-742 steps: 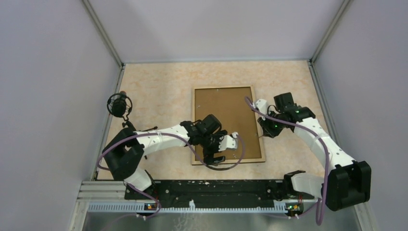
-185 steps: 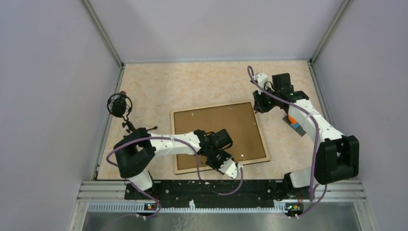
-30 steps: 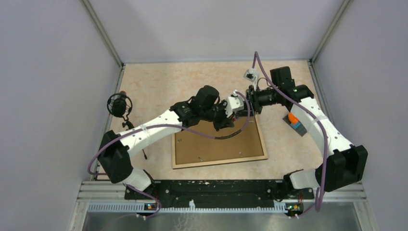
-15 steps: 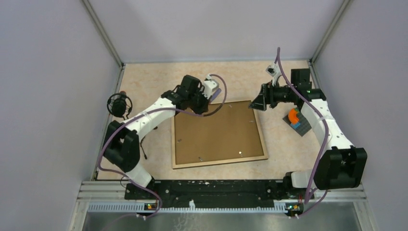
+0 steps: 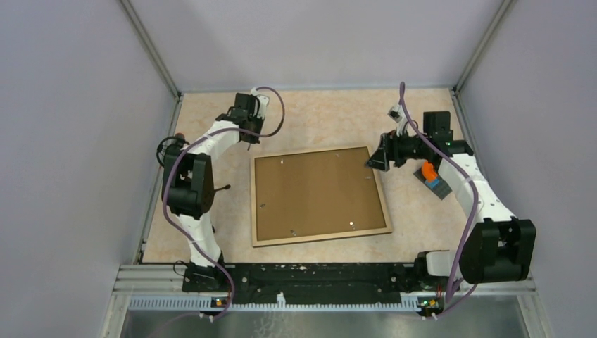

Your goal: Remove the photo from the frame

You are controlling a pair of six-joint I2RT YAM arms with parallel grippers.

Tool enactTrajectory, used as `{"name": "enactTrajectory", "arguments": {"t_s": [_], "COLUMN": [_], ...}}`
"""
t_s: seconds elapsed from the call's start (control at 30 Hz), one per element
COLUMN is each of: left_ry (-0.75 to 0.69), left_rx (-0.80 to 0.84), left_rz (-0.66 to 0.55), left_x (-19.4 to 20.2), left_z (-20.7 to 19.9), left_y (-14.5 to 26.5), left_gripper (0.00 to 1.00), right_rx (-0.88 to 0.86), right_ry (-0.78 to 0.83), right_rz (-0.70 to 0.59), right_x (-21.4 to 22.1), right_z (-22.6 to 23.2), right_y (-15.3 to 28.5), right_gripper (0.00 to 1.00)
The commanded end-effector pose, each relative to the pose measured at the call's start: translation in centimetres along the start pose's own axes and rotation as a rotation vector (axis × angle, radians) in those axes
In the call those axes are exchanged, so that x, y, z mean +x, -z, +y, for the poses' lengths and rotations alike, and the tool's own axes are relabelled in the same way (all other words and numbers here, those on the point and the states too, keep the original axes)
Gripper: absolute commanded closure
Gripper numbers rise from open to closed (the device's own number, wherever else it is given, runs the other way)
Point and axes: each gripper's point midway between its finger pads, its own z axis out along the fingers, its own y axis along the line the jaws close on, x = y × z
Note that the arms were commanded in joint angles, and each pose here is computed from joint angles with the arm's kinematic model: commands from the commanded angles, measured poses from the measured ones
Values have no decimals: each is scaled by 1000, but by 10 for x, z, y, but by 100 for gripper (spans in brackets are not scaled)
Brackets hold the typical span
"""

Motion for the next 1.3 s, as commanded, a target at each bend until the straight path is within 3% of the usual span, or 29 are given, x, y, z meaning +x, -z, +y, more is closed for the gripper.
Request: {"name": "enactTrajectory", "arguments": {"t_s": [0.0, 0.3, 0.53, 1.1, 1.27], "left_ry": [45, 84, 98, 124, 125], "left_rx": [-123, -221, -248, -200, -184], "left_rz": [-20, 64, 120, 209, 220], "left_x": [-10, 22, 43, 75, 78], "left_z": [37, 77, 89, 82, 80], "left_y": [-12, -34, -45, -55, -56], "left_gripper": [100, 100, 93, 69, 67], "right_rx": [11, 9, 2, -7, -7], "right_ry": [75, 78, 81, 77, 74], "right_rz": [-49, -43, -43, -39, -37], "right_x": [-8, 3, 5, 8, 9], "right_z": [0, -4, -3, -3, -3], "right_y": [5, 1, 0, -1, -1], "right_gripper": [29, 29, 29, 29, 29]}}
